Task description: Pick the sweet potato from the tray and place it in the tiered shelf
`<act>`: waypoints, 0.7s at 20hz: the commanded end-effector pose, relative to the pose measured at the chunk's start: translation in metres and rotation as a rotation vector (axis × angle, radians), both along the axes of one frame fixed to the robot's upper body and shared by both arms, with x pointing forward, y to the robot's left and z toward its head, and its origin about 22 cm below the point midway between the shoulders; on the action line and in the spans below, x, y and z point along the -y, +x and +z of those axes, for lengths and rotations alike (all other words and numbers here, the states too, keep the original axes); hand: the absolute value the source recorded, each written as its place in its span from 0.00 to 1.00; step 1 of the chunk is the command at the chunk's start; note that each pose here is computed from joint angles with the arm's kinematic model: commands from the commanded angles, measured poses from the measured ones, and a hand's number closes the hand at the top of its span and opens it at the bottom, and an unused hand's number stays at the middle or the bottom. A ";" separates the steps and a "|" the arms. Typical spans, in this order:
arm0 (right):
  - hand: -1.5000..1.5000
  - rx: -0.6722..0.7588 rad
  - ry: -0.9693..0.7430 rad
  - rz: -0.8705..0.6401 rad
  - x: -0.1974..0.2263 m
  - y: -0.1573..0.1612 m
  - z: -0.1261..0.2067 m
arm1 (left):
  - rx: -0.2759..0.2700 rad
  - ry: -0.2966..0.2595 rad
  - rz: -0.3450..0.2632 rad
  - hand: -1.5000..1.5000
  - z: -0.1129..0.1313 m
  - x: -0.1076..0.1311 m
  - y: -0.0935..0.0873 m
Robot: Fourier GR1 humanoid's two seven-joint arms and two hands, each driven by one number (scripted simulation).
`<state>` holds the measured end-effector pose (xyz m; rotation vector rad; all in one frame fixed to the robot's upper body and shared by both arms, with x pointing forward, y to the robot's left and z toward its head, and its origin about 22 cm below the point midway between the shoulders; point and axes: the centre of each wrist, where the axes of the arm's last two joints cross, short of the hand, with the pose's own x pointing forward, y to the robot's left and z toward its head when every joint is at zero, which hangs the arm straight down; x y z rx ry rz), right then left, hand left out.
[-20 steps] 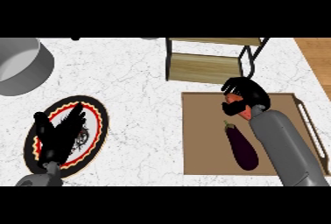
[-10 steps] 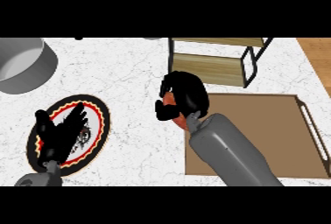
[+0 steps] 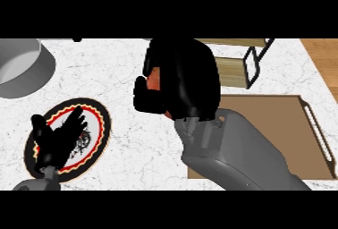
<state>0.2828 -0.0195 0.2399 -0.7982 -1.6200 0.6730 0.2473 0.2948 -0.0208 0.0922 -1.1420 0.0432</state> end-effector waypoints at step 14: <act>1.00 0.061 0.086 -0.249 0.070 0.052 0.144 | -0.030 -0.004 -0.012 0.50 -0.018 0.013 -0.008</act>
